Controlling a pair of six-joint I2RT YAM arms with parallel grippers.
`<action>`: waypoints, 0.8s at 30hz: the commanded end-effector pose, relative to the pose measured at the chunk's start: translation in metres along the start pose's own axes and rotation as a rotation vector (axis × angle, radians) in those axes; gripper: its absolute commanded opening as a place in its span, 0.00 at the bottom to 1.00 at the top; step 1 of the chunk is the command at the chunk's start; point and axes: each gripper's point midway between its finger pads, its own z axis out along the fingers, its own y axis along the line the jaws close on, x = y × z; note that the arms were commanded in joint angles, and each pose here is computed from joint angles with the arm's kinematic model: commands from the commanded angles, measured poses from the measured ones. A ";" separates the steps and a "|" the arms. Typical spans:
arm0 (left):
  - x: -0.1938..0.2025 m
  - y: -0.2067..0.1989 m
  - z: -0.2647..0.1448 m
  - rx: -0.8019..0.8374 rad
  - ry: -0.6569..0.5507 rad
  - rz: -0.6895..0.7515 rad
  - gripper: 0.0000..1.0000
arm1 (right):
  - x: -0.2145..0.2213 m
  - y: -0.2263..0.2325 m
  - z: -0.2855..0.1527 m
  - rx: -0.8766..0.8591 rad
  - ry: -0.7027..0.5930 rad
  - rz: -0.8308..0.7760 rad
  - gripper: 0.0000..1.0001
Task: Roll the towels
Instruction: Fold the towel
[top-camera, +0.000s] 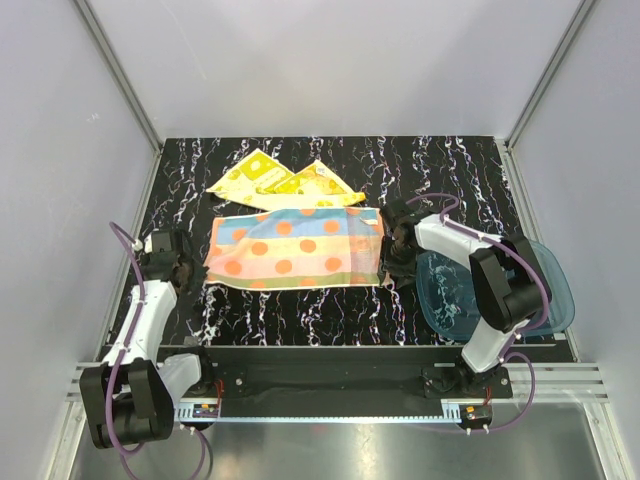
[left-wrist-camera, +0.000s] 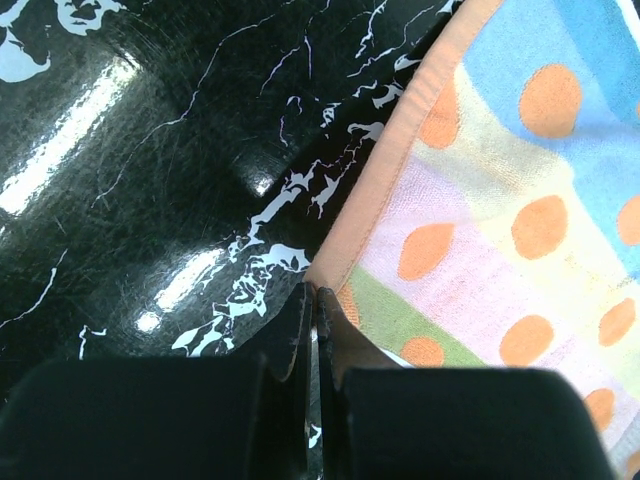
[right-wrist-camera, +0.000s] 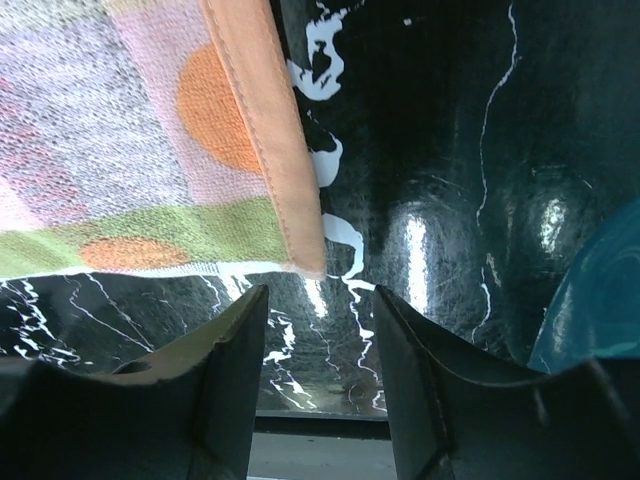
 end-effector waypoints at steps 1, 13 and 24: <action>0.000 -0.007 0.000 0.044 0.002 0.013 0.00 | -0.018 0.006 0.001 -0.001 -0.059 0.011 0.53; -0.001 -0.010 0.000 0.059 0.000 0.019 0.00 | -0.022 0.008 0.013 0.000 -0.060 -0.003 0.29; -0.002 -0.027 -0.022 0.149 0.025 0.061 0.00 | -0.029 0.017 -0.013 -0.047 -0.102 -0.036 0.00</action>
